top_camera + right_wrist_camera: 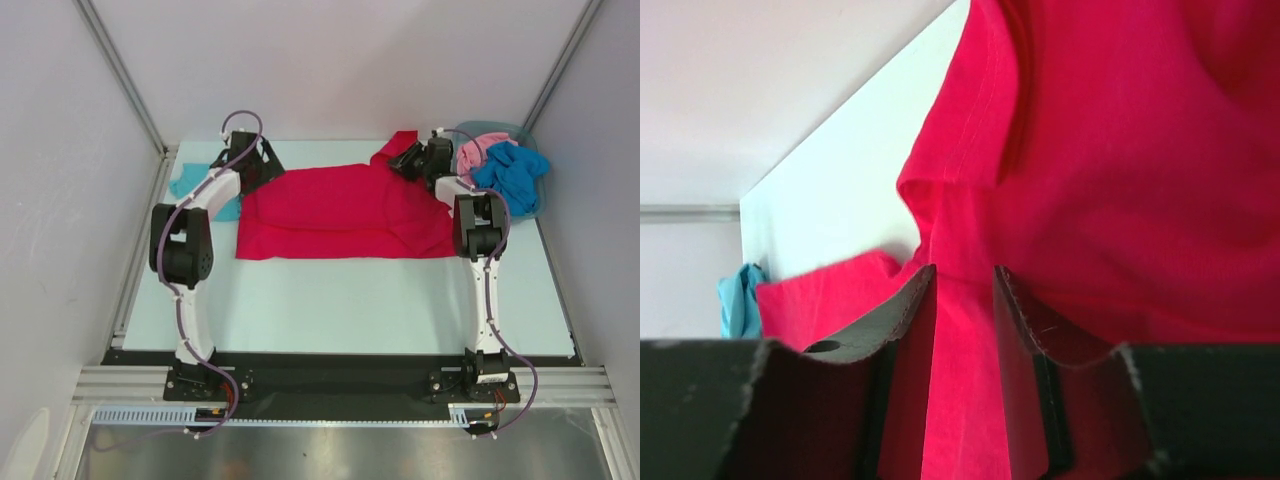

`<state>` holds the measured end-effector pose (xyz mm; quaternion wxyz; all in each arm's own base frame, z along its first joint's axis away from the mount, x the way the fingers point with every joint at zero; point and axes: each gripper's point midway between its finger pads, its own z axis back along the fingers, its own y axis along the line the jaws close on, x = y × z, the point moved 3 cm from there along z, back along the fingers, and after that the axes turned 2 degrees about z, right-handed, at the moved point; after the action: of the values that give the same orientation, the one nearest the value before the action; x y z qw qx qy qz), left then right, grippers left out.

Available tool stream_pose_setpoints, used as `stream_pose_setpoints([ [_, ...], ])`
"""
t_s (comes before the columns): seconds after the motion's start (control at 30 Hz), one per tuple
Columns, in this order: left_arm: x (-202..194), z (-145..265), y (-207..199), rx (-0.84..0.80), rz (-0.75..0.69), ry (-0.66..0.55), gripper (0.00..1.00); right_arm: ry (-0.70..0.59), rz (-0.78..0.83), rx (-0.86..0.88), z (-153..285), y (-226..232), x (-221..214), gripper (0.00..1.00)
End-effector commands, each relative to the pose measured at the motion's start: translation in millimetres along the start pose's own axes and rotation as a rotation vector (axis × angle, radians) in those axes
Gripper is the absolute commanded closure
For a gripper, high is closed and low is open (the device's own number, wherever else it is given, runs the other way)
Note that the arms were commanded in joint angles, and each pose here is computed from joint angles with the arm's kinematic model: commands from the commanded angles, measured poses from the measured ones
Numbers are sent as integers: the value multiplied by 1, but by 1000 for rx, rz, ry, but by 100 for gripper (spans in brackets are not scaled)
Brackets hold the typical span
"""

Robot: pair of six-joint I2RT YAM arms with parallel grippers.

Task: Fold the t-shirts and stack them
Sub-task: Fold the tshirt

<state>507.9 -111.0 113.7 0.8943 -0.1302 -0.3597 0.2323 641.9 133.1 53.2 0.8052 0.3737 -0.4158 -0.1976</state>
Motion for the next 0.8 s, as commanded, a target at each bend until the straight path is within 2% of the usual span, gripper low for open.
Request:
stream_pose_setpoints([
  [0.0,36,-27,-5,-7,-37,-62,0,-89,74,83,21,42,33,66],
  [0.03,55,-27,-18,-37,-42,-95,0,-92,61,88,24,42,34,66],
  [0.13,69,-48,-25,-53,-81,-97,0,-97,55,91,29,41,35,66],
  [0.33,85,-59,-30,-46,-126,-102,0,-115,10,99,49,36,35,66],
  [0.6,68,-75,6,-21,-150,6,0,-139,-34,132,76,40,24,67],
  [0.77,75,-74,20,-18,-195,16,0,-138,-26,142,72,38,27,67],
])
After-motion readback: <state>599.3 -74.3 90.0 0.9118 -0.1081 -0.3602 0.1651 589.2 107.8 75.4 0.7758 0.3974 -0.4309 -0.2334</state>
